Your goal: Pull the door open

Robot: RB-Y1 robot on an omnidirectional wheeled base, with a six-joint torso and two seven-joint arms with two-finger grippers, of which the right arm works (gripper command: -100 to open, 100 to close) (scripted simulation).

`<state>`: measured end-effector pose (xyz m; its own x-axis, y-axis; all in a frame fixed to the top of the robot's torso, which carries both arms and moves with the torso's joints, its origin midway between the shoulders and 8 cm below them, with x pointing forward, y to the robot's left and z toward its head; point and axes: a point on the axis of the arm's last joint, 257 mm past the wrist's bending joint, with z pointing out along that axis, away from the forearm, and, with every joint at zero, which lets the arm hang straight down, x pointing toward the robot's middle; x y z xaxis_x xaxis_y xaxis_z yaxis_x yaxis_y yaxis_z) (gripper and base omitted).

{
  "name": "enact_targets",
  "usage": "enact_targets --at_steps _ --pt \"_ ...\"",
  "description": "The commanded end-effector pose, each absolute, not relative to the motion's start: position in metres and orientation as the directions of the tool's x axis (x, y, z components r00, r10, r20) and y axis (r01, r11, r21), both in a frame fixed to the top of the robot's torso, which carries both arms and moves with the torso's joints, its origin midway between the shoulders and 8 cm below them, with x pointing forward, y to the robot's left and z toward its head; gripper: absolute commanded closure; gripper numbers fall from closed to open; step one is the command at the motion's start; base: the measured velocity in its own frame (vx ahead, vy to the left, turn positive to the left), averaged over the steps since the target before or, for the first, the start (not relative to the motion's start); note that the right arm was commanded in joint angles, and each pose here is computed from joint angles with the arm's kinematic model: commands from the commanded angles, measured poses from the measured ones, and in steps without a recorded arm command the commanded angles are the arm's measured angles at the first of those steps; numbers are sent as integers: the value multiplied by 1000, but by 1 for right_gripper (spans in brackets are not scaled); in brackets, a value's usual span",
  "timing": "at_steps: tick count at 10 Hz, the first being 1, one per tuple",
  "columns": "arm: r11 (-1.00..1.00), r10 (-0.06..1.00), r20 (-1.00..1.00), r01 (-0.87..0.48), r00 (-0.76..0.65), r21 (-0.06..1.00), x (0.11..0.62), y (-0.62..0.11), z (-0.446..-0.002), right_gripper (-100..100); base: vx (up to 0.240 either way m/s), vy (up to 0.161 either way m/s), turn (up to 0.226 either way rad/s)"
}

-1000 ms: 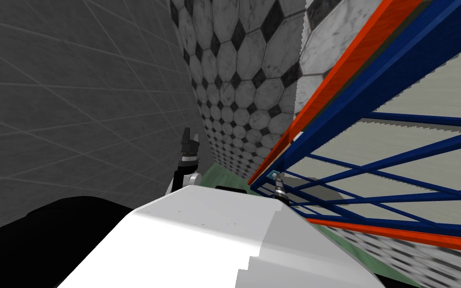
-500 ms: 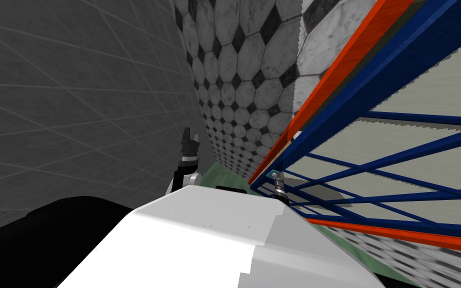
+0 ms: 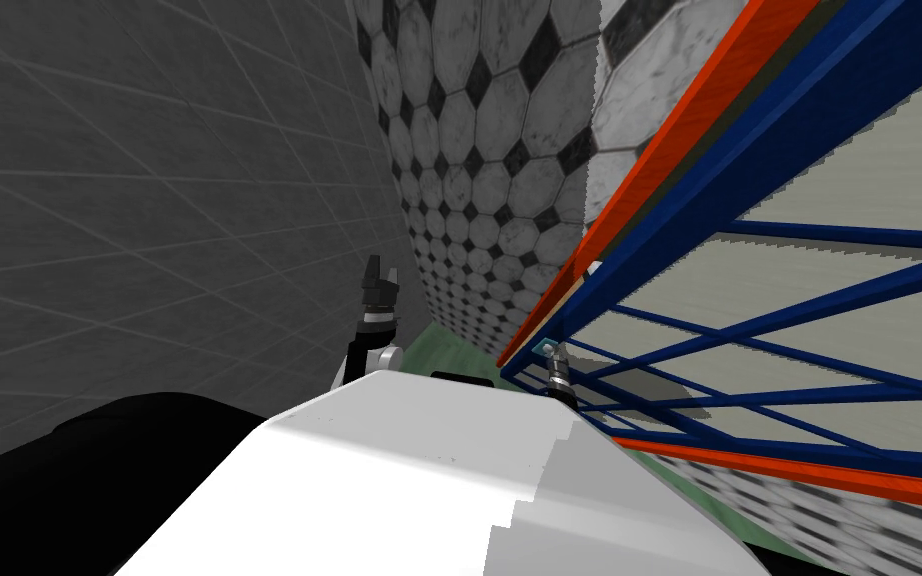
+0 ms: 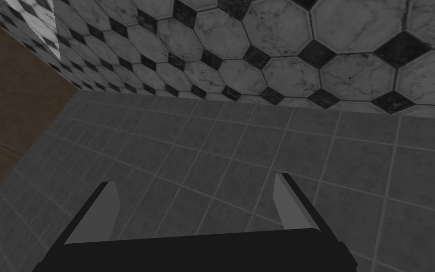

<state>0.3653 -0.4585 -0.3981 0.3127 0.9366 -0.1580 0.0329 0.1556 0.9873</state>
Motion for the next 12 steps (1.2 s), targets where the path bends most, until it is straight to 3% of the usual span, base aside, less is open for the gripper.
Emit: enact_targets --at_steps 1,12 --pt "118 944 -121 26 307 993 366 -452 -401 100 -33 -3 31" --pt "-186 927 201 -76 318 980 376 -453 -401 100 -41 -11 41"
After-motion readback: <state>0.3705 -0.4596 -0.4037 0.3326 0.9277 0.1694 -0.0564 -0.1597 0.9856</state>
